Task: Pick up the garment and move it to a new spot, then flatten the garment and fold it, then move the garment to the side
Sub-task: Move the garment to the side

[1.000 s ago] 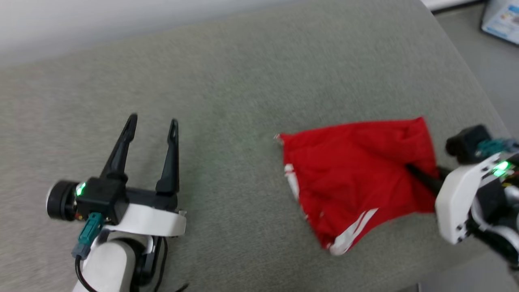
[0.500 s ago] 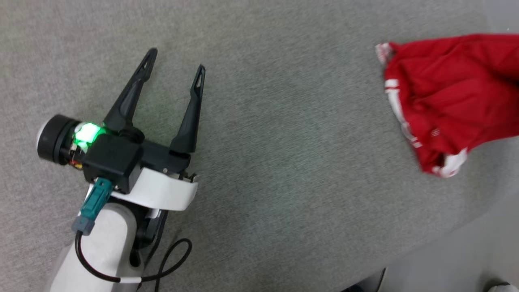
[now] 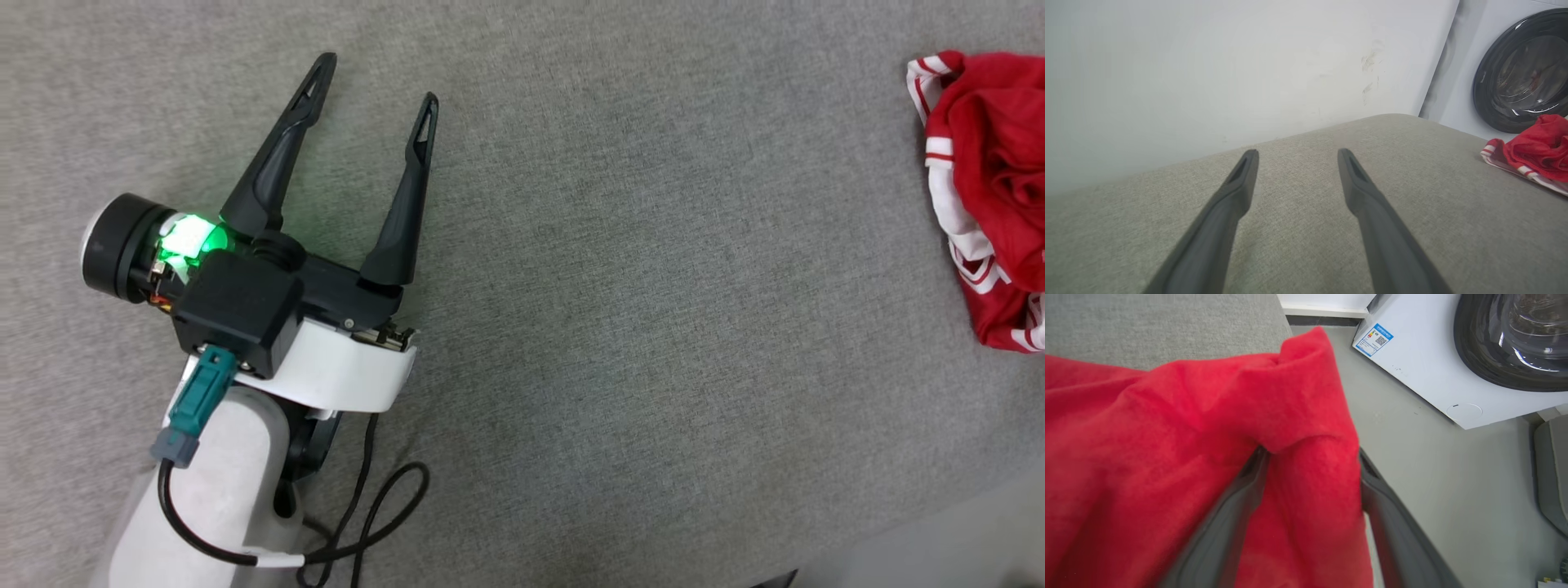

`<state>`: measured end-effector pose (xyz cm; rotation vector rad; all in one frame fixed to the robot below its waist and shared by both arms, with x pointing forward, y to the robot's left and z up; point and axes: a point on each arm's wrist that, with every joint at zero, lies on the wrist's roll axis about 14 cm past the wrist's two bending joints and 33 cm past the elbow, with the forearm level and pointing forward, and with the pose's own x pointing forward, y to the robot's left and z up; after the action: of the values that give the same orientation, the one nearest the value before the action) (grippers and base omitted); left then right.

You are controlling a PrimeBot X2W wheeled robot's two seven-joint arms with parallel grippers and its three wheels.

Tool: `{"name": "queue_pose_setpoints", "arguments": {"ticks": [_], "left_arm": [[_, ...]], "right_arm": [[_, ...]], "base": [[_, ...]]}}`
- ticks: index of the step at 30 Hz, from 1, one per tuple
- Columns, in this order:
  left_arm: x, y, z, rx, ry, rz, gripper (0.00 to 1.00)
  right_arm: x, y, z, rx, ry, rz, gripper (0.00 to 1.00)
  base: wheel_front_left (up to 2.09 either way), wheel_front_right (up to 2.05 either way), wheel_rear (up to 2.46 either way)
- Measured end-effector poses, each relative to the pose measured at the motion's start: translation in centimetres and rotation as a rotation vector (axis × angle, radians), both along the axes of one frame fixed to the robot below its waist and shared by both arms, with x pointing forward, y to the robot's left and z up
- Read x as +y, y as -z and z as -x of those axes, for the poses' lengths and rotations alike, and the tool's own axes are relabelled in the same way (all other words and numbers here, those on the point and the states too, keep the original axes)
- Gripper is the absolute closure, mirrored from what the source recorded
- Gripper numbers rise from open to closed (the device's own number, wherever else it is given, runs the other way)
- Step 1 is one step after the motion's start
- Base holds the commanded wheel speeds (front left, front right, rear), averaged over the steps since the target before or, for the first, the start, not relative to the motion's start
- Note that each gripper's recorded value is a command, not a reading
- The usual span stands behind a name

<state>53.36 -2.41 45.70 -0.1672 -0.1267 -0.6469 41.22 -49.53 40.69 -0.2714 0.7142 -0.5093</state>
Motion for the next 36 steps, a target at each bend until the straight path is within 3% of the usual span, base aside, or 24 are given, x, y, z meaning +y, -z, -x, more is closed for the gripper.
{"name": "queue_pose_setpoints", "arguments": {"ticks": [6, 13, 22, 36], "left_arm": [[0.9, -1.0, 0.7, -0.005, -0.033, 0.008, 0.0], [2.8, -2.3, 2.8, 0.021, -0.109, 0.016, 0.0], [6.8, -4.4, 6.9, 0.046, -0.262, 0.007, 0.0], [14.2, -5.8, 13.1, 0.065, -0.493, -0.025, 0.0]], "right_arm": [[-1.3, -3.7, -0.4, -0.182, -0.018, 0.126, 0.0], [1.2, -5.6, 0.4, -0.364, -0.057, 0.133, 0.0], [8.7, -6.5, 2.3, -0.563, -0.134, 0.003, 0.0], [23.0, -8.8, 3.9, -0.716, -0.355, -0.262, 0.0]], "base": [[0.0, 0.0, 0.0], [0.0, 0.0, 0.0], [0.0, 0.0, 0.0], [0.0, 0.0, 0.0]]}}
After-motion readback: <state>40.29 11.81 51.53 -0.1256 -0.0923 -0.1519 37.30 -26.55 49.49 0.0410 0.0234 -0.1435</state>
